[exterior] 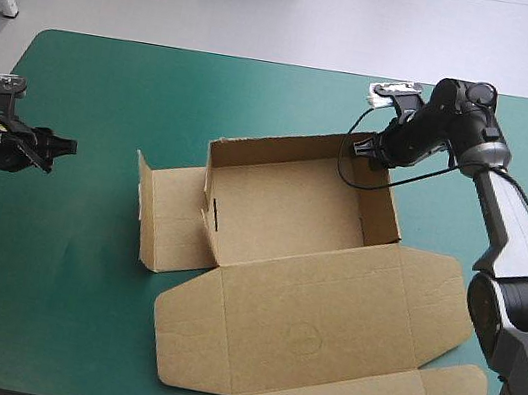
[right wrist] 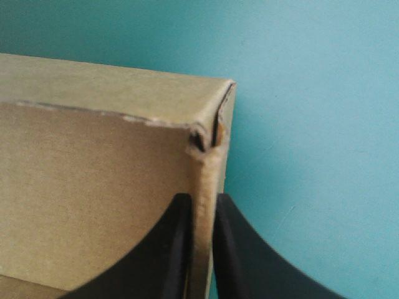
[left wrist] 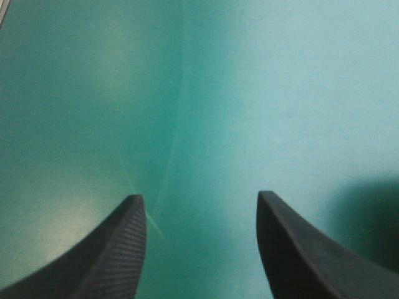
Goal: Fold the box
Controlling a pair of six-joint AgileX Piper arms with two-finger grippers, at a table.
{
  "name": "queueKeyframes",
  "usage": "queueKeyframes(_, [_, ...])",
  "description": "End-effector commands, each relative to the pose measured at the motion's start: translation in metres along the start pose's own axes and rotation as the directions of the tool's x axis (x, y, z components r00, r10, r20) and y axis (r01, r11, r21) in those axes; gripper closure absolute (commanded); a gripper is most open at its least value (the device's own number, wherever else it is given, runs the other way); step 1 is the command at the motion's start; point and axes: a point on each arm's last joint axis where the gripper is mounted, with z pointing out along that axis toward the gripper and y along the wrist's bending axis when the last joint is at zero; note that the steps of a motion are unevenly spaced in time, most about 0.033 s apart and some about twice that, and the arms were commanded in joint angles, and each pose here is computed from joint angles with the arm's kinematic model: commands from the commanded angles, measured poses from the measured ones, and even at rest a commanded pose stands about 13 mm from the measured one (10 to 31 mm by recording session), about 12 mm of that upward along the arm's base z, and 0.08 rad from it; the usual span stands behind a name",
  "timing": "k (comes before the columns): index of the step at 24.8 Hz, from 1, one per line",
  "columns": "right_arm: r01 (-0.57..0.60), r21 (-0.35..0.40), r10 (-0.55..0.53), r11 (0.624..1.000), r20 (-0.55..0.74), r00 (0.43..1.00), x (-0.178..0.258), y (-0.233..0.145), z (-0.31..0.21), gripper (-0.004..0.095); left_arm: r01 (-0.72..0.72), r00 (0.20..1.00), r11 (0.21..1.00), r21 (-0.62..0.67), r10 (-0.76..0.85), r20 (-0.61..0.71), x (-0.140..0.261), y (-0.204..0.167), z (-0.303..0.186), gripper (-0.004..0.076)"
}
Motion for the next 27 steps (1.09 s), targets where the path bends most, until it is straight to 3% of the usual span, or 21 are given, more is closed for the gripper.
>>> queueKeyframes(1, [0.036,0.028,-0.039,0.999,0.141,0.989,-0.012,0.004,-0.027,0.057,0.005,0.995,1.0,0.006,-0.006,0.099,-0.011,-0.001,-0.018,0.0339])
queueKeyframes(2, [0.034,0.038,-0.041,0.999,0.185,0.982,-0.016,0.003,-0.028,0.045,-0.003,0.995,1.0,0.005,0.003,0.099,-0.011,-0.001,-0.018,0.0339])
queueKeyframes(5, [0.041,0.043,-0.05,0.998,0.219,0.974,-0.021,0.005,-0.04,0.0354,-0.01,0.995,1.0,0.004,0.009,0.099,-0.011,-0.001,-0.018,0.0339])
queueKeyframes(11, [0.068,0.083,-0.085,0.994,0.224,0.971,-0.009,0.018,-0.105,0.0354,0.008,0.995,1.0,0.023,-0.01,0.101,-0.011,-0.003,-0.018,0.0339])
queueKeyframes(14, [0.074,0.193,-0.114,0.978,0.202,0.973,0.005,0.032,-0.12,0.0354,0.012,0.995,1.0,0.028,-0.015,0.101,-0.011,-0.003,-0.018,0.0339])
queueKeyframes(20, [0.099,0.198,-0.128,0.975,0.139,0.982,0.025,0.062,-0.096,0.0354,0.008,0.997,0.999,0.031,-0.011,0.083,-0.009,-0.004,-0.017,0.0339])
queueKeyframes(27, [0.093,0.247,-0.135,0.965,0.159,0.978,0.026,0.054,-0.064,0.034,0.008,0.997,0.999,0.033,-0.011,0.074,-0.008,-0.004,-0.017,0.0339])
